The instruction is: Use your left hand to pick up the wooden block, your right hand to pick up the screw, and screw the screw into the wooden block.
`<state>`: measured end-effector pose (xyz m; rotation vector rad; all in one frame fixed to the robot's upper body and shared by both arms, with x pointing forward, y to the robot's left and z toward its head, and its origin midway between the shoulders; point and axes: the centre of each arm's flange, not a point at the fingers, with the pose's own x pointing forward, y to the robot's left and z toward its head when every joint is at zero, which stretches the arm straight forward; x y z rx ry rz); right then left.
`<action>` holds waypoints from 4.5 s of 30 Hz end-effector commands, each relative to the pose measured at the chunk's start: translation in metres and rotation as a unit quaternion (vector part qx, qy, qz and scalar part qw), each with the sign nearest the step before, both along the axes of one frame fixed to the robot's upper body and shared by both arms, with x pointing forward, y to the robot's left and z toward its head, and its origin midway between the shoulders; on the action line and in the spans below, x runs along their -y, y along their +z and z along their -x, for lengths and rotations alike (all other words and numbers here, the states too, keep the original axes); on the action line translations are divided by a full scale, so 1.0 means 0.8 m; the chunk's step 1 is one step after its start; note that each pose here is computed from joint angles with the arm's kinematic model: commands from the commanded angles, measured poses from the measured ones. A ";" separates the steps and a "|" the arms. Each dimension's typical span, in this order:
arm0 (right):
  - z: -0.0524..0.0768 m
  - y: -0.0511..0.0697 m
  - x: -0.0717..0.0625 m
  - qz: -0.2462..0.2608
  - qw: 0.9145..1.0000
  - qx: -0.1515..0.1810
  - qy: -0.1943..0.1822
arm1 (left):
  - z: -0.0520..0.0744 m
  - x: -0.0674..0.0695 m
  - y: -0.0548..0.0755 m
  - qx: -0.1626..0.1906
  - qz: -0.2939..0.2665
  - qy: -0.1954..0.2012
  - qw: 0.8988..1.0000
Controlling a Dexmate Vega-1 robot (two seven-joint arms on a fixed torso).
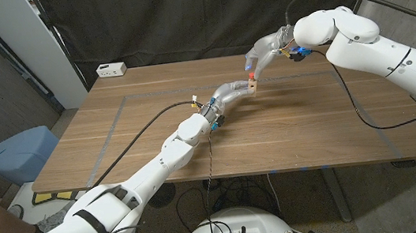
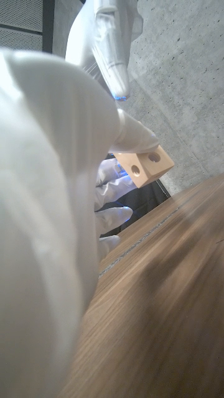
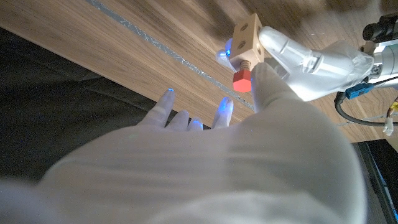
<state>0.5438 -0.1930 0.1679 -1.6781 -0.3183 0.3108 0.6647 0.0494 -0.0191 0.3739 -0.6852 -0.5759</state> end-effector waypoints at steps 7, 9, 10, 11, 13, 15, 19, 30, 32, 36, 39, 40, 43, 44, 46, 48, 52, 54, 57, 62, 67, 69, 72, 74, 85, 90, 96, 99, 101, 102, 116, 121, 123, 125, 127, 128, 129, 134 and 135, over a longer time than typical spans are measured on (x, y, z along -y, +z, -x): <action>-0.003 -0.002 0.000 0.002 1.000 -0.001 -0.003 | -0.002 0.000 -0.002 -0.003 -0.002 0.001 1.000; -0.004 -0.002 -0.001 0.002 1.000 0.000 -0.003 | -0.002 0.000 -0.002 -0.004 -0.001 0.001 1.000; -0.004 -0.002 -0.001 0.002 1.000 0.000 -0.003 | -0.002 0.000 -0.002 -0.004 -0.001 0.001 1.000; -0.004 -0.002 -0.001 0.001 1.000 0.001 -0.003 | -0.002 0.000 -0.002 -0.004 -0.001 0.001 1.000; -0.005 -0.003 -0.001 -0.001 1.000 0.002 -0.003 | -0.002 0.000 -0.002 -0.004 -0.001 0.001 1.000; -0.007 -0.004 -0.001 -0.002 1.000 0.001 -0.003 | -0.003 0.001 -0.002 -0.004 -0.002 0.000 1.000; -0.007 -0.005 -0.001 -0.004 1.000 0.001 -0.003 | -0.003 0.001 -0.002 -0.005 -0.001 0.000 1.000; -0.010 -0.008 -0.001 -0.008 1.000 0.003 -0.004 | -0.004 0.003 -0.002 -0.006 -0.003 0.000 1.000; -0.010 -0.008 -0.001 -0.008 1.000 0.004 -0.004 | -0.004 0.003 -0.002 -0.006 -0.002 0.000 1.000; -0.012 -0.007 0.000 -0.010 1.000 0.003 -0.004 | -0.004 0.003 -0.002 -0.006 -0.003 0.000 1.000; -0.014 -0.007 0.000 -0.010 1.000 0.002 -0.004 | -0.005 0.003 -0.002 -0.007 -0.003 0.000 1.000; -0.014 -0.007 0.000 -0.011 1.000 0.002 -0.004 | -0.005 0.003 -0.002 -0.007 -0.004 0.000 1.000; -0.015 -0.007 0.001 -0.011 1.000 0.002 -0.006 | -0.007 0.003 -0.002 -0.008 -0.003 0.000 1.000; -0.016 -0.007 0.001 -0.012 1.000 0.002 -0.005 | -0.007 0.003 -0.002 -0.008 -0.003 0.000 1.000; -0.017 -0.006 0.001 -0.012 1.000 0.002 -0.006 | -0.008 0.003 -0.001 -0.008 -0.004 -0.001 1.000; -0.018 -0.006 0.001 -0.012 1.000 0.002 -0.006 | -0.008 0.003 -0.001 -0.008 -0.004 -0.001 1.000; -0.020 -0.006 0.001 -0.013 1.000 0.000 -0.007 | -0.010 0.003 0.000 -0.009 -0.005 -0.002 1.000; -0.021 -0.006 0.001 -0.014 1.000 0.000 -0.007 | -0.011 0.003 0.000 -0.009 -0.005 -0.002 1.000; -0.022 -0.006 0.001 -0.015 1.000 0.000 -0.007 | -0.012 0.003 0.001 -0.010 -0.005 -0.003 1.000; -0.024 -0.006 0.001 -0.017 1.000 -0.002 -0.004 | -0.013 0.004 0.002 -0.010 -0.005 -0.003 1.000; -0.026 -0.005 0.001 -0.019 1.000 -0.003 -0.003 | -0.015 0.004 0.002 -0.011 -0.005 -0.003 1.000; -0.027 -0.005 0.001 -0.020 1.000 -0.003 -0.004 | -0.015 0.004 0.002 -0.011 -0.005 -0.004 1.000; -0.028 -0.005 0.002 -0.021 1.000 -0.004 -0.003 | -0.016 0.004 0.003 -0.012 -0.005 -0.003 1.000; -0.029 -0.005 0.002 -0.020 1.000 -0.004 -0.003 | -0.016 0.004 0.003 -0.011 -0.005 -0.004 1.000; -0.031 -0.004 0.002 -0.024 1.000 -0.003 -0.003 | -0.018 0.005 0.004 -0.012 -0.005 -0.006 1.000; -0.031 -0.004 0.003 -0.025 1.000 -0.002 -0.004 | -0.019 0.005 0.004 -0.013 -0.006 -0.005 1.000; -0.032 -0.005 0.004 -0.029 1.000 -0.001 -0.005 | -0.020 0.005 0.005 -0.013 -0.006 -0.005 1.000; -0.033 -0.006 0.005 -0.031 1.000 -0.001 -0.005 | -0.020 0.005 0.004 -0.014 -0.006 -0.005 1.000; -0.033 -0.007 0.006 -0.032 0.999 0.000 -0.006 | -0.020 0.005 0.004 -0.015 -0.007 -0.005 1.000; -0.033 -0.007 0.006 -0.033 0.999 0.000 -0.007 | -0.020 0.005 0.004 -0.015 -0.006 -0.005 1.000; -0.033 -0.012 0.007 -0.035 0.999 0.003 -0.014 | -0.021 0.005 0.003 -0.017 -0.008 -0.005 1.000; -0.032 -0.013 0.007 -0.034 0.999 0.008 -0.017 | -0.021 0.005 0.003 -0.017 -0.008 -0.005 1.000; -0.032 -0.014 0.007 -0.031 0.999 0.010 -0.019 | -0.021 0.005 0.003 -0.018 -0.008 -0.006 1.000; -0.031 -0.015 0.006 -0.027 0.999 0.013 -0.022 | -0.021 0.005 0.003 -0.018 -0.009 -0.006 1.000; -0.031 -0.016 0.005 -0.027 0.999 0.014 -0.022 | -0.020 0.005 0.002 -0.018 -0.008 -0.006 1.000; -0.031 -0.016 0.004 -0.024 0.999 0.017 -0.022 | -0.020 0.005 0.001 -0.019 -0.008 -0.006 1.000; -0.031 -0.017 0.003 -0.021 0.999 0.019 -0.025 | -0.020 0.005 0.001 -0.019 -0.008 -0.005 1.000; -0.031 -0.019 -0.001 -0.014 0.999 0.027 -0.027 | -0.020 0.004 0.001 -0.019 -0.008 -0.005 1.000; -0.031 -0.019 -0.001 -0.013 0.999 0.029 -0.027 | -0.020 0.004 0.001 -0.019 -0.008 -0.005 1.000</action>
